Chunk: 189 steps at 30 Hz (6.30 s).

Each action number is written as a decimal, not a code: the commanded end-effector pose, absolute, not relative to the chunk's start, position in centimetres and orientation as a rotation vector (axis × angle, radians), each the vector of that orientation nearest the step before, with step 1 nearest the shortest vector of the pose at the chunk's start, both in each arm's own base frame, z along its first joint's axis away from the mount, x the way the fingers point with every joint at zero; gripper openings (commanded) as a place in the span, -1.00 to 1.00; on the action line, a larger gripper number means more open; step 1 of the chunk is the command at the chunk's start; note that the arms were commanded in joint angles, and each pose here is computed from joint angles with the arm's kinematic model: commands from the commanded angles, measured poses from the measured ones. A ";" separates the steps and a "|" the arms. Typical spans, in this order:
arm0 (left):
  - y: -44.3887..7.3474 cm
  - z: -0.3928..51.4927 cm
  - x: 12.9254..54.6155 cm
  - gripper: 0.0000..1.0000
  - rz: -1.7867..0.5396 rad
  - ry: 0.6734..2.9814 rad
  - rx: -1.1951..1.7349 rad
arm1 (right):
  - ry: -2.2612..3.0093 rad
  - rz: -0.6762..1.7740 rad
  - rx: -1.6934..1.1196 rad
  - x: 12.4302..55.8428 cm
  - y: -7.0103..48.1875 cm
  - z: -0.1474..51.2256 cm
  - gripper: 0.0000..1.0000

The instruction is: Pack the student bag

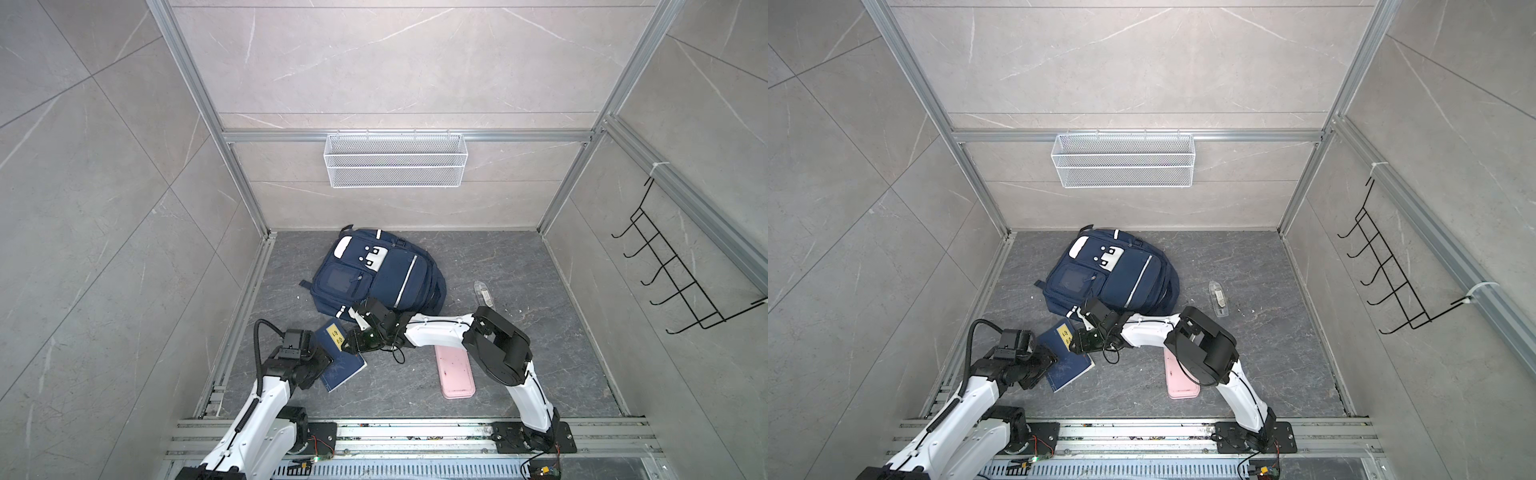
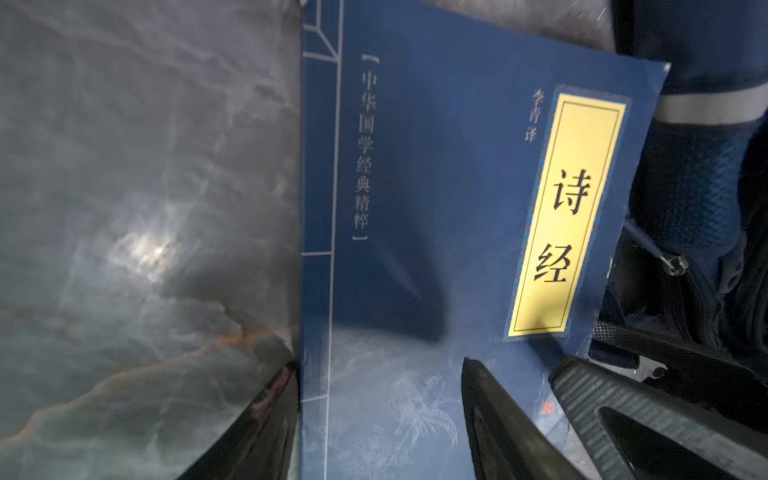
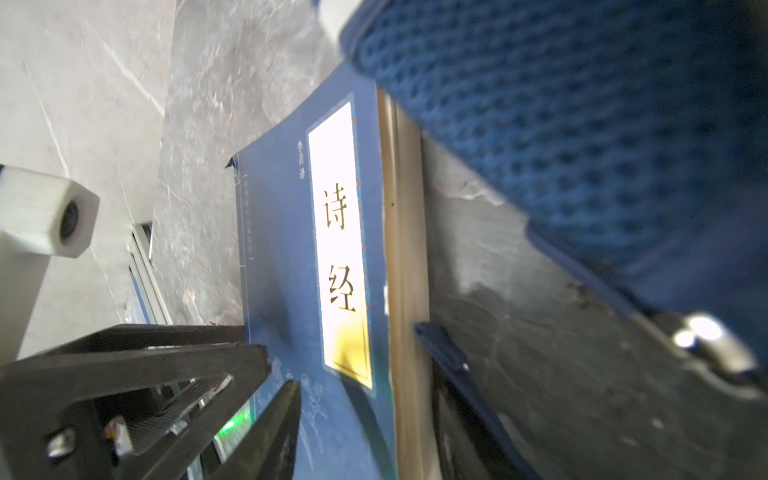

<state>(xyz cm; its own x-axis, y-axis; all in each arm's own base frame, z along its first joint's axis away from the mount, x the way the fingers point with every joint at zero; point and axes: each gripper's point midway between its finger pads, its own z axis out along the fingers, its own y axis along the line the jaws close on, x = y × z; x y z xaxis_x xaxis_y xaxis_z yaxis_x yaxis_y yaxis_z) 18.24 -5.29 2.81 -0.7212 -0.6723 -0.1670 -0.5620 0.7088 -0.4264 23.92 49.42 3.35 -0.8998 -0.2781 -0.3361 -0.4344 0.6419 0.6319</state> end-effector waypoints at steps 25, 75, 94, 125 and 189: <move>-13.0 2.3 16.5 0.31 -0.474 2.815 -0.540 | 2.822 0.726 -0.544 14.2 36.7 -0.2 -0.08; -15.9 0.6 16.3 0.36 -0.474 2.895 -0.202 | 2.789 0.655 -0.366 20.2 31.6 1.1 0.16; -14.3 0.4 14.7 0.34 -0.440 2.931 -0.331 | 2.684 0.970 -0.320 21.3 32.7 4.0 0.24; -14.7 0.7 15.0 0.32 -0.484 2.898 -0.363 | 2.674 1.050 -0.300 22.6 35.3 4.0 0.14; -22.3 13.7 17.1 0.01 -1.266 2.281 0.025 | 2.898 0.653 -0.638 17.0 36.5 -1.9 -0.33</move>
<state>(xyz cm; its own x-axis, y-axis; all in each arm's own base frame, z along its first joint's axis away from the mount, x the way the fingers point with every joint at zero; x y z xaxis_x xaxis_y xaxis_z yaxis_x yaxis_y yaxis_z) 14.60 -17.69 5.21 -0.9391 -0.2200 -0.2639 -0.0055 0.7776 -0.6287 22.00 37.31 2.22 -0.8972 -0.2601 -0.3570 -0.4004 0.8201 0.4089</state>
